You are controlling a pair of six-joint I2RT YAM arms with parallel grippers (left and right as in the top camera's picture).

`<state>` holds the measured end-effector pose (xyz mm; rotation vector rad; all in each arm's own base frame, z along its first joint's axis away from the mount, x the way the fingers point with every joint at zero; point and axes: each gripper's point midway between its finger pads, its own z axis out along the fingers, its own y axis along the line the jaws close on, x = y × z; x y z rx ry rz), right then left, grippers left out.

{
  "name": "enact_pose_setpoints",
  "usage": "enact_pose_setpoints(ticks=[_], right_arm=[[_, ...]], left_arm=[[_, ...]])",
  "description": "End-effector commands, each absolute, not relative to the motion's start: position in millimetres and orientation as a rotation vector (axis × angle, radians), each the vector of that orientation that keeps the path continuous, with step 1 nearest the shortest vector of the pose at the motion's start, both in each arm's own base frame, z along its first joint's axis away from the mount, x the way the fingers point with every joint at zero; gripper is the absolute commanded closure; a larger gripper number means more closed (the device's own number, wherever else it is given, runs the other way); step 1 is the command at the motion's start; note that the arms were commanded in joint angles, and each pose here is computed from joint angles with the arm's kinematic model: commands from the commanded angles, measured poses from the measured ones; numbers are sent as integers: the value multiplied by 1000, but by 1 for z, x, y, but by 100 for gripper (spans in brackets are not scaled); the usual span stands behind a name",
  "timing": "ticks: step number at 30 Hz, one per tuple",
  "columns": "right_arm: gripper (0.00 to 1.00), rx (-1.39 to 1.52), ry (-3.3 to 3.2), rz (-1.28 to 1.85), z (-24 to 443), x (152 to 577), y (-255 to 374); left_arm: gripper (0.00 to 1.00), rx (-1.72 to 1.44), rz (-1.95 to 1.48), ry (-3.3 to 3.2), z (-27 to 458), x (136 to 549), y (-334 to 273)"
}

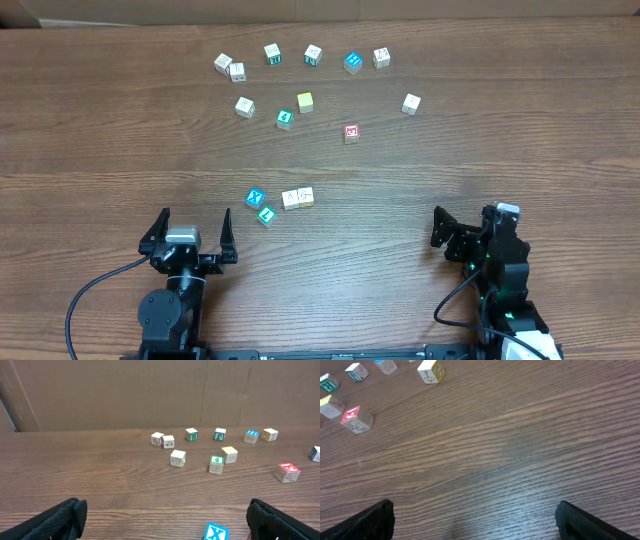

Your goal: Form a horizontal line

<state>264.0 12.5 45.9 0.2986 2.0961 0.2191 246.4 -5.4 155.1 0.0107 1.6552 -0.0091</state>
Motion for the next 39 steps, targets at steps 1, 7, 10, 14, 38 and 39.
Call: enact_pose_setpoints(ticks=[1, 7, 10, 14, 38, 39], right_arm=[[0, 301, 2094, 210, 45, 261, 11], [0, 301, 2095, 210, 46, 258, 10], [0, 301, 2099, 210, 46, 256, 10], [0, 303, 2105, 209, 45, 255, 10], [0, 293, 2038, 219, 64, 248, 10], [0, 292, 2032, 220, 65, 248, 10]], left_arm=[[0, -2, -30, 1646, 156, 246, -6], [0, -2, -30, 1646, 156, 246, -6], [0, -2, -30, 1646, 156, 246, -6], [0, -2, -30, 1646, 156, 246, -6], [0, -2, -30, 1646, 156, 246, -6], [1, -2, -30, 1646, 156, 246, -6]])
